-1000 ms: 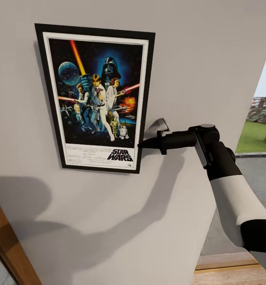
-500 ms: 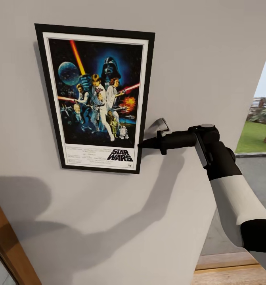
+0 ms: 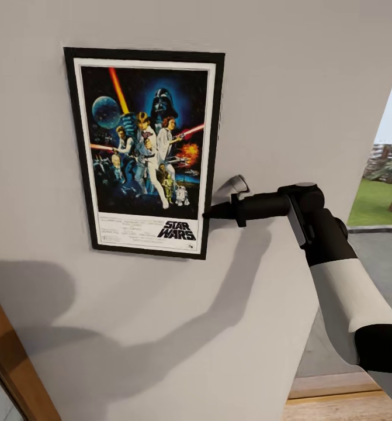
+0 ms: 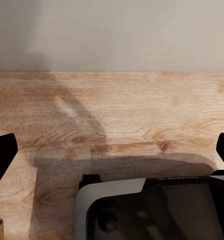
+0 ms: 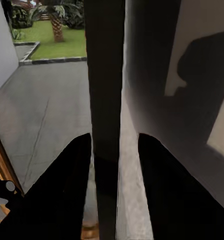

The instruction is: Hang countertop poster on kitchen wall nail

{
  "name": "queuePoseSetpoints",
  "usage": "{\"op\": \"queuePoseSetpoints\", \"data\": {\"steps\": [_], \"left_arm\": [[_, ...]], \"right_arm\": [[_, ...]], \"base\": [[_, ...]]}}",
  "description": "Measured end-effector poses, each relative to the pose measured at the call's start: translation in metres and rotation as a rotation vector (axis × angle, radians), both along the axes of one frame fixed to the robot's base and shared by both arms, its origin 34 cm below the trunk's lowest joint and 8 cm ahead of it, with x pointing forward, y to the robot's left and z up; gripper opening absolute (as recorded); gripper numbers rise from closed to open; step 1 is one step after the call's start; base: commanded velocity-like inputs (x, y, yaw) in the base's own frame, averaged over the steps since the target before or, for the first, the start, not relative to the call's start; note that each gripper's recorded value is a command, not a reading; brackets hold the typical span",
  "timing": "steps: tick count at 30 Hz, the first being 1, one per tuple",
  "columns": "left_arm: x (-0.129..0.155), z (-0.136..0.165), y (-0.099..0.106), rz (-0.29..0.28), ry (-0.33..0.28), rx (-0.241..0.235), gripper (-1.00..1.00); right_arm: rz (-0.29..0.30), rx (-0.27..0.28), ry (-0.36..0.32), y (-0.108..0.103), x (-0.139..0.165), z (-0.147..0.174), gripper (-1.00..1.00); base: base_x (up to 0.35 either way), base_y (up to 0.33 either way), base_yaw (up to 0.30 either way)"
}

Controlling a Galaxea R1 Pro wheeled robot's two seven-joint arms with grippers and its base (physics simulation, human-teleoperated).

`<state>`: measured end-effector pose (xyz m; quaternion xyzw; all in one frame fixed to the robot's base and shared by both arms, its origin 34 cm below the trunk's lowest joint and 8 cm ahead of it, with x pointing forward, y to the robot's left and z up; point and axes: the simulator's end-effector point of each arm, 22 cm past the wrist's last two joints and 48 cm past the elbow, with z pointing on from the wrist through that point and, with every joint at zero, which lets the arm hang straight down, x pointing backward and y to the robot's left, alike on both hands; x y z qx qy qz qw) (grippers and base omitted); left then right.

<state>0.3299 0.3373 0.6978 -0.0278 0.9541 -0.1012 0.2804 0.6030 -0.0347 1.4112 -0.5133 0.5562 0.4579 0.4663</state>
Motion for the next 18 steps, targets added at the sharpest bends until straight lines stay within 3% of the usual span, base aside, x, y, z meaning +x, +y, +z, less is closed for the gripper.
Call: {"op": "queuePoseSetpoints", "data": {"steps": [2,18], "left_arm": [[0.0,0.0001,0.0,0.0,0.0,0.0,1.0],[0.0,0.0001,0.0,0.0,0.0,0.0,1.0]], "right_arm": [[0.006,0.002,0.032,-0.0009,-0.0024,0.0001,1.0],[0.011,0.002,0.019,-0.0014,-0.0019,-0.0011,1.0]], "base": [[0.0,0.0,0.0],[-0.004,0.0,0.0]]}}
